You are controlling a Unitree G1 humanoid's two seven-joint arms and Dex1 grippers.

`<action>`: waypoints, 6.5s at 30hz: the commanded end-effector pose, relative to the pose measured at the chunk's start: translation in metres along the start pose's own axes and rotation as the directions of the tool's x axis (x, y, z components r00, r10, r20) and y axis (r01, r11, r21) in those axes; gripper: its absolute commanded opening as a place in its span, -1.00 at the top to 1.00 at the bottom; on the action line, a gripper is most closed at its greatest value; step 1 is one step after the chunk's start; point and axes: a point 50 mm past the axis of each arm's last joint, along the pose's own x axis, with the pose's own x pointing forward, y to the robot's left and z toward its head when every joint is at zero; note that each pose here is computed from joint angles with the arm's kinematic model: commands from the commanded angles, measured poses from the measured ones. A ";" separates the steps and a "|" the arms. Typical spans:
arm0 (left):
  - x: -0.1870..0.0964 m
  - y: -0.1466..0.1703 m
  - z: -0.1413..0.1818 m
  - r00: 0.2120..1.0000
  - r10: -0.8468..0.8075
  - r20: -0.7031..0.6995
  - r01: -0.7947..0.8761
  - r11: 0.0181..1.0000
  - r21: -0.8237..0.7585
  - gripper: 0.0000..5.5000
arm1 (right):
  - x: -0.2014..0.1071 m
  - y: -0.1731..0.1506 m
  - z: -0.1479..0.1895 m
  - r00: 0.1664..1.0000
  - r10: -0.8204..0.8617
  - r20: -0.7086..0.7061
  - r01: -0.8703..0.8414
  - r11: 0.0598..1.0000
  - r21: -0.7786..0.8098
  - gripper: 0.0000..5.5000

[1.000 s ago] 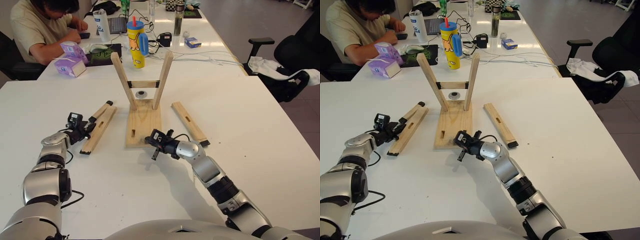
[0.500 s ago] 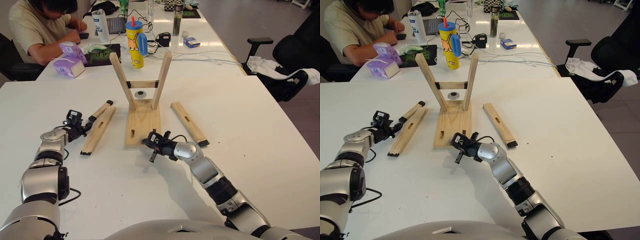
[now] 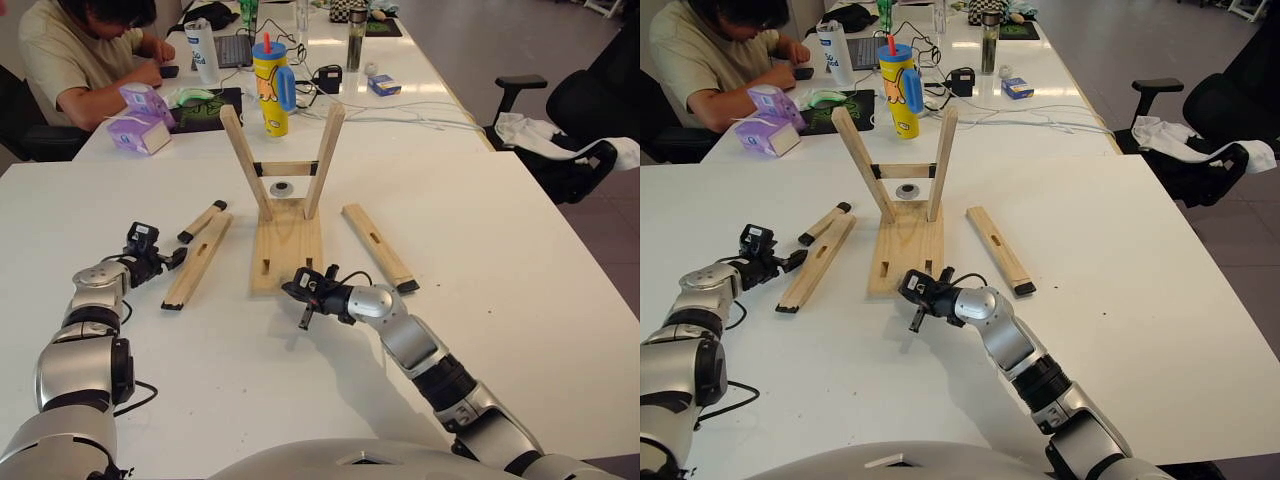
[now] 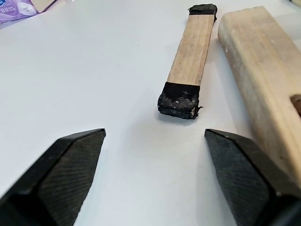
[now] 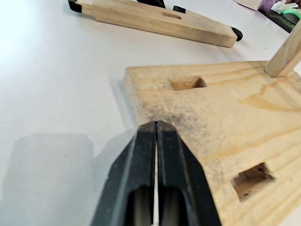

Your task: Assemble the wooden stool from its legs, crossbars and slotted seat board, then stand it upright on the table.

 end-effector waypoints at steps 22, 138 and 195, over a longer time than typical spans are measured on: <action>0.017 -0.016 0.032 0.986 0.019 0.169 -0.012 0.999 -0.041 -0.42 | 0.002 0.007 -0.006 0.999 0.008 -0.034 -0.008 1.000 0.002 1.00; 0.001 0.004 -0.003 0.977 0.199 0.079 -0.186 0.971 -0.151 0.14 | 0.007 -0.009 -0.004 0.999 0.042 -0.032 -0.044 0.997 -0.066 1.00; 0.023 -0.067 -0.015 0.960 0.025 0.278 0.018 0.988 -0.152 0.14 | 0.008 -0.002 -0.005 1.000 0.026 -0.015 -0.027 0.999 -0.041 1.00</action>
